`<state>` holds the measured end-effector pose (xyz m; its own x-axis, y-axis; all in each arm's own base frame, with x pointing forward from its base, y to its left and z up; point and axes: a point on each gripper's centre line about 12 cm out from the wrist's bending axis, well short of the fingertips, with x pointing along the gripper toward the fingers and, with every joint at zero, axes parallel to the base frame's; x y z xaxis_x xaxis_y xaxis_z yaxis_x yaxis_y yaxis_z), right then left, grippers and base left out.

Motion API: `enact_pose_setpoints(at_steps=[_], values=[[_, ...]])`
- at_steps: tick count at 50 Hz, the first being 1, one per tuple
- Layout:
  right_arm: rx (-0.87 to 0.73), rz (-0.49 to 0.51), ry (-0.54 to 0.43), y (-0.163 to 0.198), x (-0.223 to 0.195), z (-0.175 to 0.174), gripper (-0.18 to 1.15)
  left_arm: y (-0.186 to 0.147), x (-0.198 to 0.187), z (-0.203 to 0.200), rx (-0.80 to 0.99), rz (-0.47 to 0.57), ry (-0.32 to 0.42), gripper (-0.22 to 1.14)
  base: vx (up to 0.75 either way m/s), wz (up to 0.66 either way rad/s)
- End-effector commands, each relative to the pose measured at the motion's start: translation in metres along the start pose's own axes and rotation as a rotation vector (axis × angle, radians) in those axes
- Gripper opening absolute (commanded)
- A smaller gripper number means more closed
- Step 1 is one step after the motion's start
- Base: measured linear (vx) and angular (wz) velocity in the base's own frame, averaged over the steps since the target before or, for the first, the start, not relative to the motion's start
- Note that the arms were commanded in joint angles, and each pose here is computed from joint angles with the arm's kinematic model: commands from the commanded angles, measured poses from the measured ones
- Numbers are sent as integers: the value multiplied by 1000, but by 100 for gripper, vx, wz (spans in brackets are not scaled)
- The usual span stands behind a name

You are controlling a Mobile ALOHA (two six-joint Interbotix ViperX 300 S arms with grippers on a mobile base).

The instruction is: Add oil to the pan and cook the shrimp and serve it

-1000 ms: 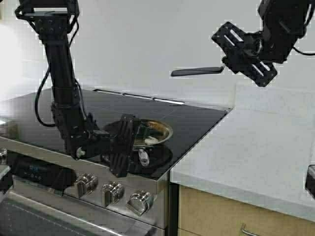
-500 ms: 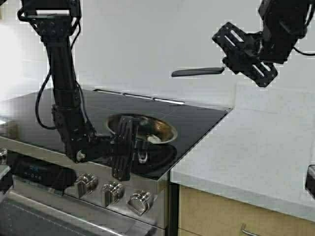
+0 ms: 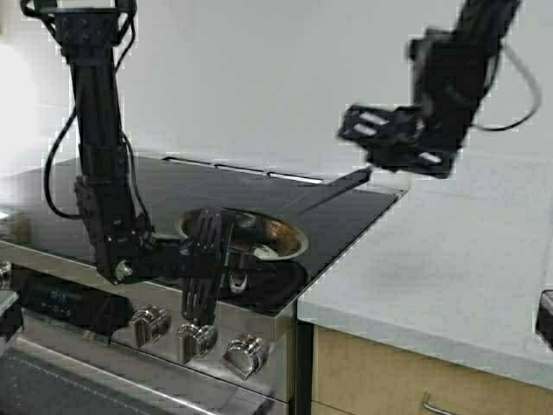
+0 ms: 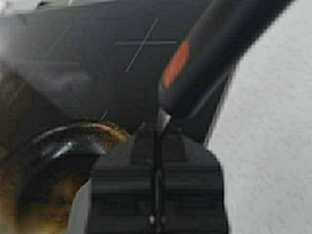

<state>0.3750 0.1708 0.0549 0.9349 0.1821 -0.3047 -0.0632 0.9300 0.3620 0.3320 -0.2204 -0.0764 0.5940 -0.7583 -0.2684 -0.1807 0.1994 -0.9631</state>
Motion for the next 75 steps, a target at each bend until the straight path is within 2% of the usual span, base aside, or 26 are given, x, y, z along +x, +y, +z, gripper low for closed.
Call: enact_pose_setpoints(at_steps=[1,10,20,26,36,64,69,75], values=[[-7,39,-37,17,20,2,7,-32,-3,0,56,-59,7,3,0,0],[-84,57,-43,23,47,-10,7,-33,-4,-4,86,-32,38,3,0,0],[-419,76,-54,39,64,-29,7,-33,-6,-5,90,-11,41,3,0,0],[-507,76,-53,49,66,-40,7,-38,-6,-4,95,-22,39,3,0,0],[-526,95,-13,54,54,-58,7,-44,-5,-3,98,-23,31,3,0,0],[-555,124,169,56,-21,-113,7,-51,-3,5,91,-30,-17,3,0,0],[-540,107,164,56,-23,-114,7,-52,-3,5,94,-33,-16,3,0,0],[-498,61,99,58,-19,-99,7,-52,-3,4,96,-32,-14,3,0,0]])
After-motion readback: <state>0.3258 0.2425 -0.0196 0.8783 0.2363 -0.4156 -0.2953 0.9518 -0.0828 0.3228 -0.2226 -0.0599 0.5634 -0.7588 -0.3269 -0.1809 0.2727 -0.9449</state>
